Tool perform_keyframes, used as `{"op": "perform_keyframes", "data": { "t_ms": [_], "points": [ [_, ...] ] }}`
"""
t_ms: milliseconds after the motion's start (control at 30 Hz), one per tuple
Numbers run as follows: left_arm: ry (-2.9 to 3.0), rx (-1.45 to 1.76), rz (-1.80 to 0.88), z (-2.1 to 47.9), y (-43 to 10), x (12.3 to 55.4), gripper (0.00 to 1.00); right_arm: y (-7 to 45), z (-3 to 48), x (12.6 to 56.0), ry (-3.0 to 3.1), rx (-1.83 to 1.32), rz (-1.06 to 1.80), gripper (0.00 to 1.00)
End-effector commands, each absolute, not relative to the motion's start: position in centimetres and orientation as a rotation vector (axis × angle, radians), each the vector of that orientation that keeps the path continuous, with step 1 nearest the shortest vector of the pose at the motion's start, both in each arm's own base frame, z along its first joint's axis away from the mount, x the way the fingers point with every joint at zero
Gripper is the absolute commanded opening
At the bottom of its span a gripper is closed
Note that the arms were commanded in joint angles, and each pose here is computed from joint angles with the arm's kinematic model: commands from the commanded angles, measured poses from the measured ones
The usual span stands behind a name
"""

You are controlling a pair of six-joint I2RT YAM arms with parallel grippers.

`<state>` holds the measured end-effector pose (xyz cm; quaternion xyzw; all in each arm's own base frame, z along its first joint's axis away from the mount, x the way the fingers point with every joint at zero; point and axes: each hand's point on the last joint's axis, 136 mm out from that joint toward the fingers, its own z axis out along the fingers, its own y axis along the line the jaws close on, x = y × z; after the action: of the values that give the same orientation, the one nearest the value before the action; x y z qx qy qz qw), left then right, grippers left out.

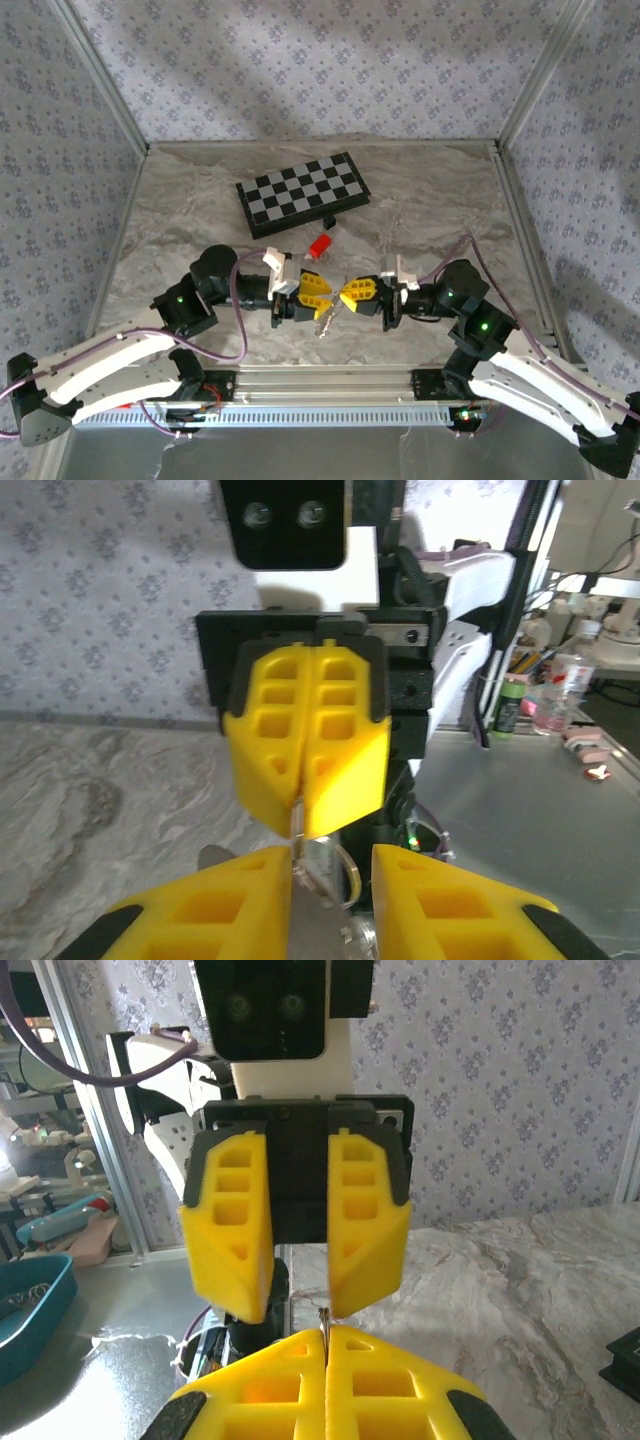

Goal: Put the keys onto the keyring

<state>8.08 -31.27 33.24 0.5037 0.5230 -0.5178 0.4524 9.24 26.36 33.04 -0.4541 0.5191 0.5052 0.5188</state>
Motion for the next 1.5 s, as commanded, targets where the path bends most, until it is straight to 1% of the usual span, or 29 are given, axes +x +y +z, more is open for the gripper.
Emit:
{"op": "perform_keyframes", "data": {
  "t_ms": [0,267,767,900,1067,1267,1367,1433,1467],
  "points": [
    [1.286,1.238,-1.224,34.5,-30.8,8.4,0.27,26.0,34.6,8.7,1.196,-1.113,1.172,0.0],
    [1.279,1.264,-1.236,34.4,-31.2,8.2,0.22,26.1,34.7,8.7,1.187,-1.122,1.172,0.0],
    [1.301,1.296,-1.247,33.8,-31.9,8.3,0.19,26.4,34.5,8.6,1.188,-1.13,1.174,0.0],
    [1.305,1.299,-1.245,33.7,-31.9,8.3,0.14,26.5,34.3,8.6,1.191,-1.132,1.171,0.0],
    [1.321,1.316,-1.238,33.1,-32.0,8.3,0.11,26.5,34.6,8.6,1.184,-1.13,1.171,0.0],
    [1.315,1.321,-1.24,33.1,-32.0,8.3,0.09,26.7,34.4,8.7,1.188,-1.138,1.173,0.0],
    [1.314,1.325,-1.243,33.0,-32.0,8.2,0.06,26.8,34.4,8.7,1.19,-1.139,1.172,0.0],
    [1.314,1.325,-1.244,33.0,-32.0,8.2,0.0,26.8,34.4,8.7,1.19,-1.14,1.171,0.0],
    [1.313,1.326,-1.245,33.0,-32.0,8.2,0.0,26.8,34.4,8.6,1.189,-1.141,1.172,0.0]
  ]
}}
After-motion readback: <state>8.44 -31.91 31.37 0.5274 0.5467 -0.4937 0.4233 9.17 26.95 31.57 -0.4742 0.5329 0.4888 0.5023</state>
